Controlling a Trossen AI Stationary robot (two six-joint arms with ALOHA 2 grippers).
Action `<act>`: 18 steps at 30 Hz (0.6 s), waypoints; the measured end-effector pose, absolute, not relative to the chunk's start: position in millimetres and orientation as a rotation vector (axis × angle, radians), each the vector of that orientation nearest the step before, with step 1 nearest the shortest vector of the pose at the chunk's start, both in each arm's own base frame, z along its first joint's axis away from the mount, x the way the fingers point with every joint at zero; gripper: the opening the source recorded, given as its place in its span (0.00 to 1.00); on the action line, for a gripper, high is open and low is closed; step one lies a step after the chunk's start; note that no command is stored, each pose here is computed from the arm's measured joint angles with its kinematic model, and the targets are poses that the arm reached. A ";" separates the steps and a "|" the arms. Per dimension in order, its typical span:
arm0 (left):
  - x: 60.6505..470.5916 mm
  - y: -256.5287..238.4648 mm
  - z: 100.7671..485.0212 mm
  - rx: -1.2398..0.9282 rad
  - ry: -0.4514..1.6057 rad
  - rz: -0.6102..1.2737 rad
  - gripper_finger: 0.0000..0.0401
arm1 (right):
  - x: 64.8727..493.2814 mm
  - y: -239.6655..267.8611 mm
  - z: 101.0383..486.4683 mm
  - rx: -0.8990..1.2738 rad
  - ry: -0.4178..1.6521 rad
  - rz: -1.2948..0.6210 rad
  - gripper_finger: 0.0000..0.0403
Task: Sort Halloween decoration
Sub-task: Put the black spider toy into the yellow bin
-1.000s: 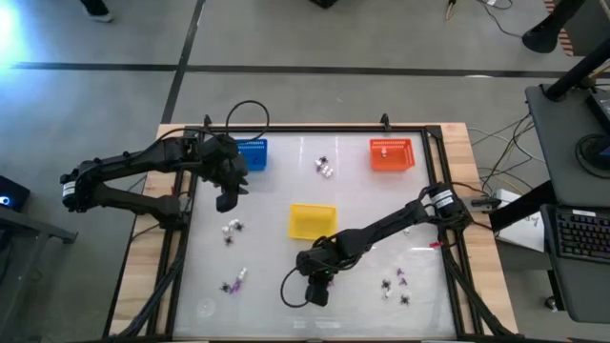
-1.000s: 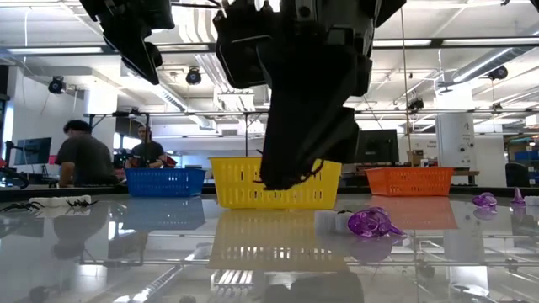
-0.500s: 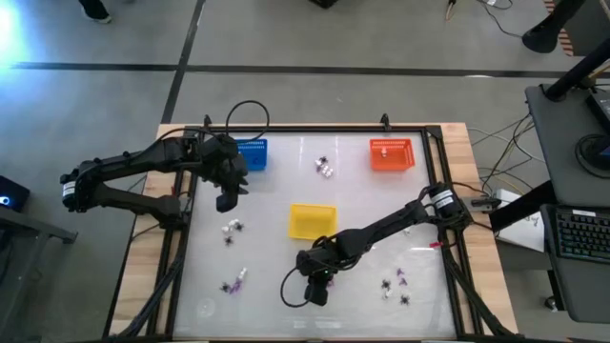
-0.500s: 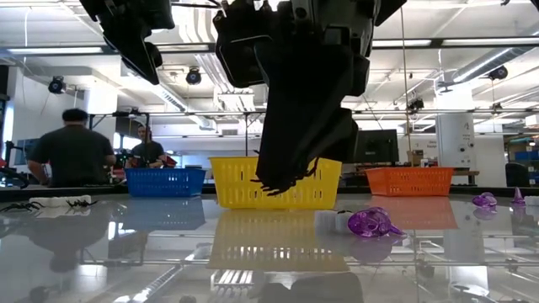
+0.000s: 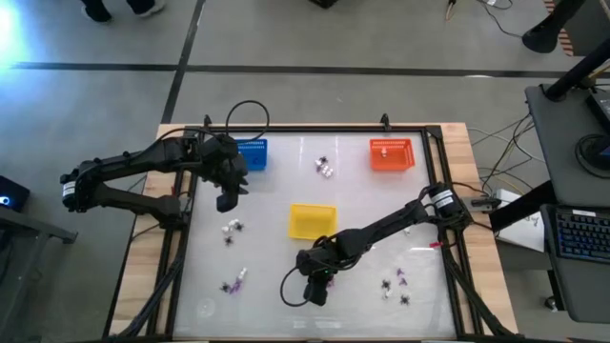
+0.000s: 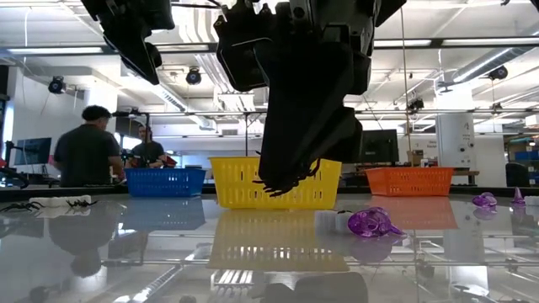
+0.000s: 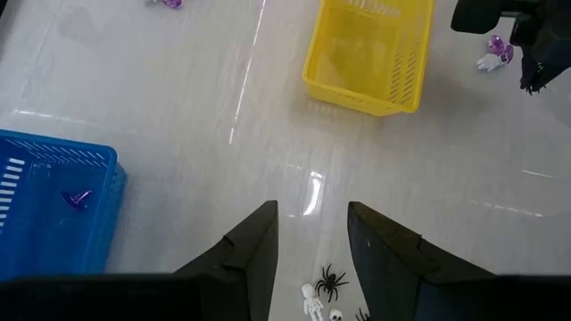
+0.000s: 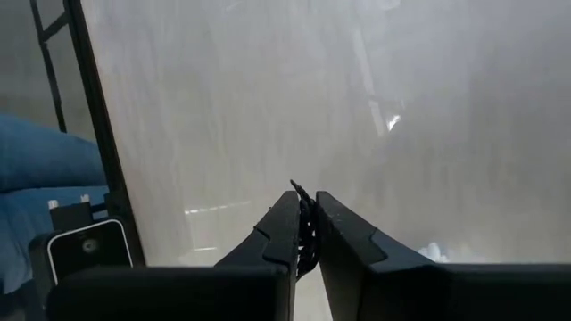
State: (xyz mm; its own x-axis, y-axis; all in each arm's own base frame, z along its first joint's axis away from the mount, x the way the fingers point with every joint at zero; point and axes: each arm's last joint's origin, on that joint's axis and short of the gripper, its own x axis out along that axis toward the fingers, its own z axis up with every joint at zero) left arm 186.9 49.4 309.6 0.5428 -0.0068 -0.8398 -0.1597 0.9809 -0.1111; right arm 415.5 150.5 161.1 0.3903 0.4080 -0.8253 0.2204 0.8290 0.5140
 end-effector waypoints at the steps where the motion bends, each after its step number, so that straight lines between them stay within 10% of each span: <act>1: 186.9 49.4 309.6 -0.183 0.994 0.091 0.30 | 415.5 150.5 161.1 0.618 1.185 0.129 0.07; 18: 186.8 49.4 309.6 -0.161 0.995 0.078 0.30 | 417.2 145.8 159.9 0.553 1.138 0.040 0.07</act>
State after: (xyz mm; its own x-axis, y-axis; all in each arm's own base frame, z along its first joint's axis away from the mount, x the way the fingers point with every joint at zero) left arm 186.8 49.4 309.6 0.5430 -0.0080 -0.8397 -0.1392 0.9853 -0.0994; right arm 417.2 145.8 159.9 0.4341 0.3049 -0.8477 0.2450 0.8655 0.4368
